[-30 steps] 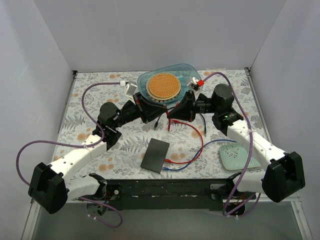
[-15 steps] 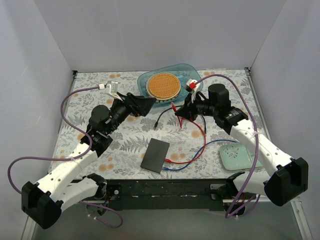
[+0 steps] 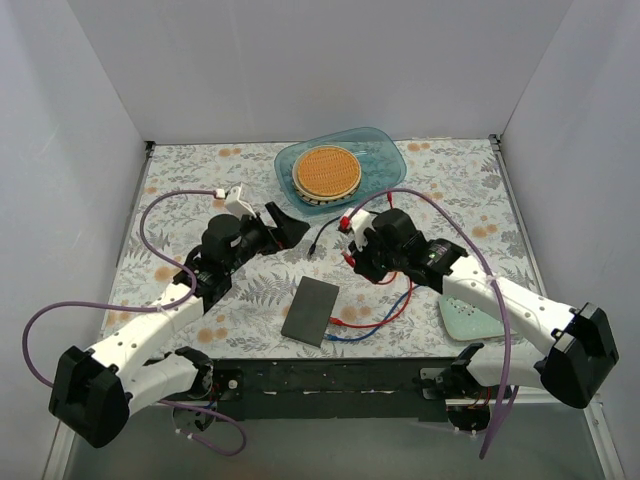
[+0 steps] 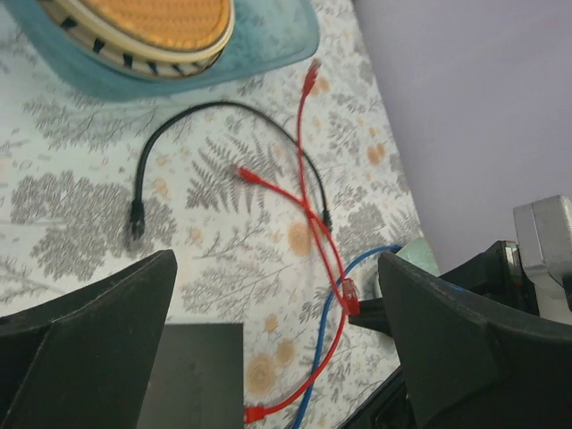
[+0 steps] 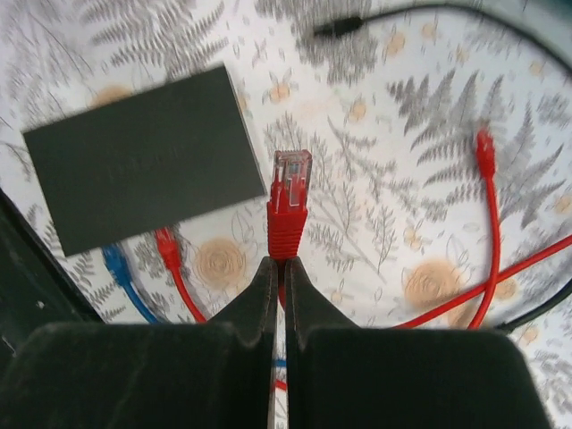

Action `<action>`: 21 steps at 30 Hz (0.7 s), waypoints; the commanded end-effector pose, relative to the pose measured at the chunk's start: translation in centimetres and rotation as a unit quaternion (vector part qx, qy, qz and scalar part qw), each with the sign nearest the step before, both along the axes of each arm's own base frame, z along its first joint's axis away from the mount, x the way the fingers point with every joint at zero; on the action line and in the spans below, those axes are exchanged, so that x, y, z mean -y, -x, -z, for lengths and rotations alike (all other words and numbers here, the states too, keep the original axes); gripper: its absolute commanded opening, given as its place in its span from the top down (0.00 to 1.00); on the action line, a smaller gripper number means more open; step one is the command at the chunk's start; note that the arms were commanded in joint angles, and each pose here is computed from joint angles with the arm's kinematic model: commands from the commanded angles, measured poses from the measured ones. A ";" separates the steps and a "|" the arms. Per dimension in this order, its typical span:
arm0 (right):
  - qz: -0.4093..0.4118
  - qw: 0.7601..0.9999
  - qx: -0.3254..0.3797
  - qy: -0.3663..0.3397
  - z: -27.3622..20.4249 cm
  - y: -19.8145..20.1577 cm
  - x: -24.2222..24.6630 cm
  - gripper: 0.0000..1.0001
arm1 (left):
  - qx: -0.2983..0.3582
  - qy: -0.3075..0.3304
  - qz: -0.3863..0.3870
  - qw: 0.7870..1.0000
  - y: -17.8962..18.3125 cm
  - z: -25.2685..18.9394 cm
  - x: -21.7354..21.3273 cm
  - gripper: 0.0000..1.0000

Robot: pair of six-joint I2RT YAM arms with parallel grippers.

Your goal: Insert the plug into the switch port

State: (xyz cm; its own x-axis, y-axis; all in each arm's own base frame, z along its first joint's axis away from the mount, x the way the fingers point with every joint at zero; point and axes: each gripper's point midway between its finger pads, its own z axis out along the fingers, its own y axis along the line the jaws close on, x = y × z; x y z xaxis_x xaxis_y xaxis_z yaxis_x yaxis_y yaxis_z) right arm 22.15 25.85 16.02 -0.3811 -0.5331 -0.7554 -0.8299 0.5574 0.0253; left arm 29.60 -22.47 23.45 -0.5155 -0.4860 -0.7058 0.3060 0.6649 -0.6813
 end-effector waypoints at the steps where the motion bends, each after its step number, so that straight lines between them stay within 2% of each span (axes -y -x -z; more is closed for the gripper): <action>1: 0.023 0.998 -0.034 0.041 3.3 1.9 2.0 0.99 | -0.076 -0.012 0.006 0.997 1.4 4.9 -0.4 0.06; 6: 0.015 0.994 -0.077 0.071 6.5 4.6 2.4 0.99 | -0.128 -0.014 0.023 0.991 3.0 8.6 -0.2 0.09; 14: -0.016 0.990 -0.100 0.102 9.0 7.3 0.7 0.99 | -0.178 -0.018 0.039 0.983 4.6 12.3 0.0 0.10; 21: -0.014 0.987 -0.092 0.130 10.4 7.3 0.8 0.99 | -0.222 -0.025 0.031 0.974 5.5 15.4 -0.5 0.11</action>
State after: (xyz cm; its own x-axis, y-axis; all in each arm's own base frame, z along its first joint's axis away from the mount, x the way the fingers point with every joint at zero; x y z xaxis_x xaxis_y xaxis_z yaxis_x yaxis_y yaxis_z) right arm 14.30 24.76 5.56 -0.4802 -0.7281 -0.4892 -0.8498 0.5244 0.0536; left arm 24.50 -22.07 9.06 -0.7882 -0.4076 -0.4611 0.0576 0.6971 -0.7147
